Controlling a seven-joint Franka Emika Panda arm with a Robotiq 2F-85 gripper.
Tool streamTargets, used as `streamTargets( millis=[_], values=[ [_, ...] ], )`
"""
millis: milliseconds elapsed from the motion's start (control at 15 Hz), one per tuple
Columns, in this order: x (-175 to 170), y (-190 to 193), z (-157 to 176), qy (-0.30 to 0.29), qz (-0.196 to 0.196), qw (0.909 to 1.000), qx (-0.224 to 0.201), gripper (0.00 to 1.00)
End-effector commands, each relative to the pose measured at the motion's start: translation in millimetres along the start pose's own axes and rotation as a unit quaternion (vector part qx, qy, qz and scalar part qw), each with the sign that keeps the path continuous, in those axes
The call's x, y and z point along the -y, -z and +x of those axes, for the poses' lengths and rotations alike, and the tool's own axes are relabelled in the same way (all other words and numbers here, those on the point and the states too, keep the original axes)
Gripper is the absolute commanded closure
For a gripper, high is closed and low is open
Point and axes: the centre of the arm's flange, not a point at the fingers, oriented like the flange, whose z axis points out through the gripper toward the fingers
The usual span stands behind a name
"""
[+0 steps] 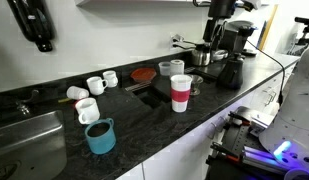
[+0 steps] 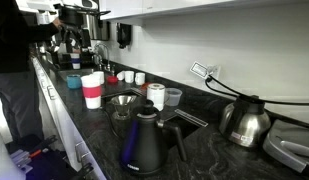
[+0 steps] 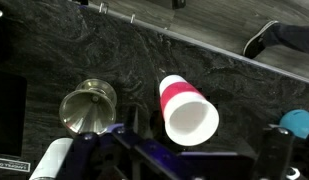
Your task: Move the silver object to the left of the counter
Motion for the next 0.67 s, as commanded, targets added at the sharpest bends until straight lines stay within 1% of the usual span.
streamTargets(
  millis=[0,67,133,267,600],
  values=[
    [-3.4,-3.9,8.5,-0.013,-0.010,0.9998,-0.015,0.00],
    [-5.5,-4.9,12.4,-0.019,-0.010,0.9994,-0.026,0.00],
    [-9.8,-6.0,19.1,-0.026,-0.017,0.9988,-0.039,0.00],
    [-20.3,-9.5,31.9,-0.038,-0.034,0.9974,-0.051,0.00],
    [-63.4,-35.1,52.9,-0.092,-0.086,0.9909,-0.048,0.00]
  ],
)
